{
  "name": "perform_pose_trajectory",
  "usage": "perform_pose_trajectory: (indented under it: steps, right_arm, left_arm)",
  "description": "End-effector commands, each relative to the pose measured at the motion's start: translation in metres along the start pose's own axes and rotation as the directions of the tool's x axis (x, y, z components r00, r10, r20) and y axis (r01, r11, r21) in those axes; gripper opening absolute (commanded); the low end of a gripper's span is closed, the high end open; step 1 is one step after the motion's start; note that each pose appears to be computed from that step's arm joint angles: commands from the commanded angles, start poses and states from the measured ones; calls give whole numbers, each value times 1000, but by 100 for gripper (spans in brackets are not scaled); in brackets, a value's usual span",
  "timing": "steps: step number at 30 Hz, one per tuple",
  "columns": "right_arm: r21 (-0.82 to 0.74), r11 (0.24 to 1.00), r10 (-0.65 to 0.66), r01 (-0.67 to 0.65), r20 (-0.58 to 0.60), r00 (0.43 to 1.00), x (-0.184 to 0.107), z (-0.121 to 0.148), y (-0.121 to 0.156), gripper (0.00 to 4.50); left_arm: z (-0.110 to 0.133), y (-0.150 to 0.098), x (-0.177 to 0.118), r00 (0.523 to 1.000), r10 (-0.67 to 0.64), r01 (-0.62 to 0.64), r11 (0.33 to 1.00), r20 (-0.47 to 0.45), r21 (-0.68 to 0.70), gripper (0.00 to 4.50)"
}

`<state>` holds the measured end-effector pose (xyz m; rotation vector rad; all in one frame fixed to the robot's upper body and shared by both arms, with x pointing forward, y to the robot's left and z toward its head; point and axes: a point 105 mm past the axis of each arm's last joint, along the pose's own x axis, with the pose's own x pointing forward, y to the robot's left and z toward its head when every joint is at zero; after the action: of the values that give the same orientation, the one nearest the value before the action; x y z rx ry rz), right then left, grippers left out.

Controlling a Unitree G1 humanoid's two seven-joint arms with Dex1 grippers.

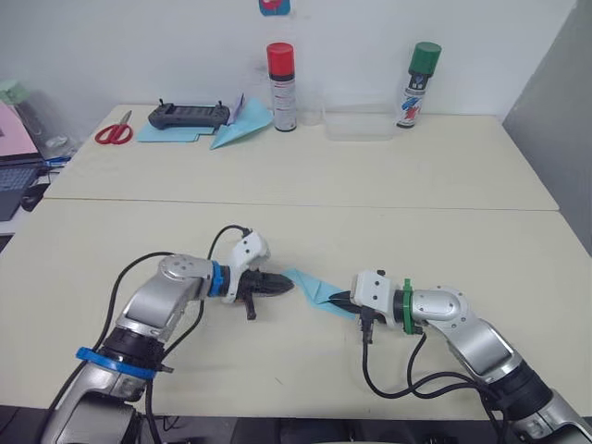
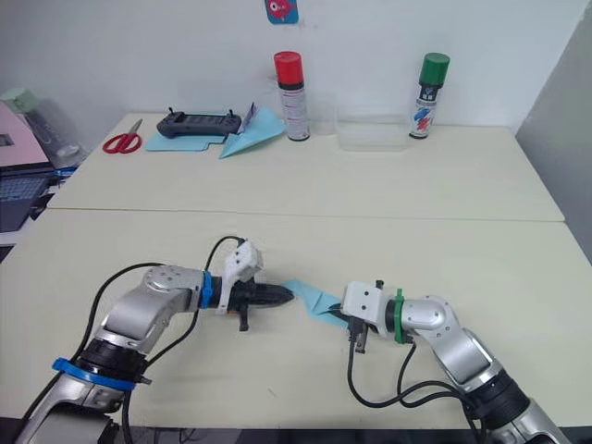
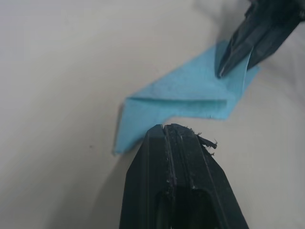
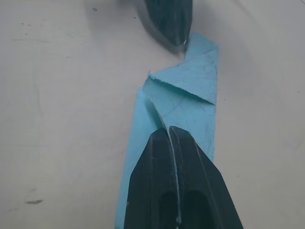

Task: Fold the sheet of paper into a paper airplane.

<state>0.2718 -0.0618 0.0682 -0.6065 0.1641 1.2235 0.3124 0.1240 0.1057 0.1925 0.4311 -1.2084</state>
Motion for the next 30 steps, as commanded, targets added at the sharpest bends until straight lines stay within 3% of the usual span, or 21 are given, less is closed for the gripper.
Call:
perform_pose_trajectory:
  steps: [1, 6, 11, 14, 18, 21, 26, 29, 30]
  right_arm:
    - [-1, 1000, 4, -4, -37, 999, -1, -7, 0, 5]
    - [-6, 1000, -1, 1, -40, 999, -3, -7, -2, 5]
    - [1, 1000, 21, -21, -22, 1000, -6, -3, 0, 5]
    - [10, 993, 118, -117, -10, 993, -17, 2, 11, 87]
    - [53, 965, 260, -258, -18, 966, -43, 7, 26, 228]
    - [139, 943, 302, -301, 15, 953, -58, 16, 25, 228]
    - [256, 953, 119, -161, 171, 978, -56, 45, -18, 228]
    - [330, 941, -7, -80, 257, 966, -47, 59, -41, 175]
    - [343, 937, -24, -72, 267, 963, -46, 61, -44, 138]
  left_arm:
    - [20, -9, 22, 998, -30, 26, 996, 47, 82, 0]
    - [-9, -15, 47, 998, -36, 42, 992, -45, 120, 0]
    - [-39, -12, 52, 987, -27, 51, 987, -156, 152, 0]
    - [-48, -12, 56, 984, -24, 49, 989, -178, 141, 0]
    - [-50, -14, 56, 984, -32, 56, 990, -173, 131, 0]
    - [-51, -12, 55, 984, -22, 46, 990, -175, 131, 0]
    - [-51, -10, 55, 985, -8, 31, 990, -173, 135, 0]
    - [-51, -8, 56, 985, -1, 26, 990, -175, 142, 0]
    - [-51, -8, 56, 985, 1, 25, 989, -175, 143, 0]
